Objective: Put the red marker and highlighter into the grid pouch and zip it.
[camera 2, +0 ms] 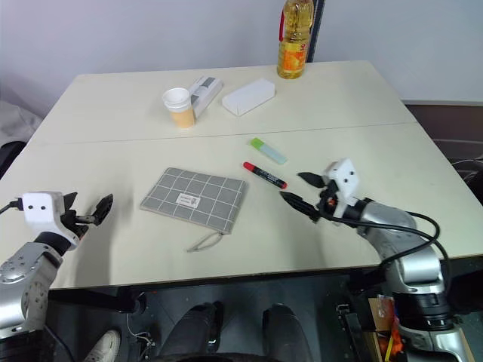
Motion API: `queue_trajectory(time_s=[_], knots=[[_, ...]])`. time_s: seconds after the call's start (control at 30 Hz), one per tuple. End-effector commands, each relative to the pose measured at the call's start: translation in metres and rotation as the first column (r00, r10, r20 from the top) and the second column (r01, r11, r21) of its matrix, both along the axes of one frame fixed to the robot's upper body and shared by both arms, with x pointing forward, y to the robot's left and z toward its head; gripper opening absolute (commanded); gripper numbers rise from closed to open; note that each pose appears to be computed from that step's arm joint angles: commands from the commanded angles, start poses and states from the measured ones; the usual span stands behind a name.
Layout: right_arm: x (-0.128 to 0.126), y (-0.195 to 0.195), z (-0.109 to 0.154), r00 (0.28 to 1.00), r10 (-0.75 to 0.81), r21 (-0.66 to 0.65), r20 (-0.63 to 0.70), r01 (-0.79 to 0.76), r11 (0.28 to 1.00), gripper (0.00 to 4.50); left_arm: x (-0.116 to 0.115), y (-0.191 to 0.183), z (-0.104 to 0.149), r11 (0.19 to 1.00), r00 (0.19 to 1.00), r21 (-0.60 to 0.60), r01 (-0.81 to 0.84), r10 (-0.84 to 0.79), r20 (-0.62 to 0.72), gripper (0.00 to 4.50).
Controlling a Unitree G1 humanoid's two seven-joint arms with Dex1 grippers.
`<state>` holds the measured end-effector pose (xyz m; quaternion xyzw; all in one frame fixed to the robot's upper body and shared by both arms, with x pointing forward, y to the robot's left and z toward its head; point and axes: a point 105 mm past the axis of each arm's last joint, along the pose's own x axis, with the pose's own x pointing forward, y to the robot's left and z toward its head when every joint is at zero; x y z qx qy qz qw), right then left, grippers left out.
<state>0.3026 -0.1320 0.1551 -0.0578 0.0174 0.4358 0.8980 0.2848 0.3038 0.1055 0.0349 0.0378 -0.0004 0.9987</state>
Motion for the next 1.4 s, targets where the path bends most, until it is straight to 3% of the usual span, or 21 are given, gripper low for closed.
queue_trajectory(time_s=[0.03,0.1,0.33,0.57,0.73,0.8,0.87,0.97,1.3,1.4], knots=[[0.0,0.029,0.01,0.998,0.035,-0.017,0.047,-0.034,0.999,0.96,0.005,-0.001,0.011,1.0,0.999,0.027,0.013,-0.014,0.046,4.5],[0.001,0.046,0.006,0.997,0.055,-0.053,0.052,-0.052,0.997,0.04,0.007,0.0,0.01,0.999,0.999,0.032,0.017,-0.018,0.042,4.5],[0.014,0.102,-0.017,0.999,0.036,-0.117,0.014,-0.034,0.993,0.04,0.015,0.0,0.012,0.999,0.998,0.046,0.029,-0.031,0.052,4.5],[0.034,0.102,-0.059,0.988,-0.117,-0.264,-0.097,0.088,0.961,0.04,0.016,0.001,0.014,0.997,0.998,0.078,0.028,-0.032,0.055,4.5],[0.041,0.096,-0.067,0.979,-0.169,-0.291,-0.115,0.129,0.948,0.04,0.022,0.006,0.023,0.974,0.995,0.219,0.057,-0.074,0.071,4.5],[0.043,0.097,-0.066,0.979,-0.167,-0.283,-0.118,0.128,0.951,0.04,0.033,-0.006,0.028,0.878,0.978,0.449,0.166,-0.206,0.042,4.5],[0.044,0.098,-0.066,0.979,-0.165,-0.28,-0.119,0.126,0.952,0.04,0.038,-0.019,0.027,0.769,0.946,0.585,0.258,-0.323,0.006,4.5],[0.047,0.099,-0.065,0.978,-0.169,-0.277,-0.121,0.131,0.952,0.04,0.048,-0.04,0.026,0.621,0.873,0.692,0.369,-0.487,-0.029,4.5],[0.053,0.098,-0.063,0.978,-0.185,-0.284,-0.094,0.152,0.947,0.04,0.065,-0.063,0.003,0.294,0.678,0.772,0.563,-0.699,-0.228,4.5],[0.053,0.095,-0.063,0.978,-0.191,-0.288,-0.086,0.159,0.944,0.04,0.07,-0.057,0.008,0.28,0.677,0.774,0.568,-0.694,-0.247,4.5]])
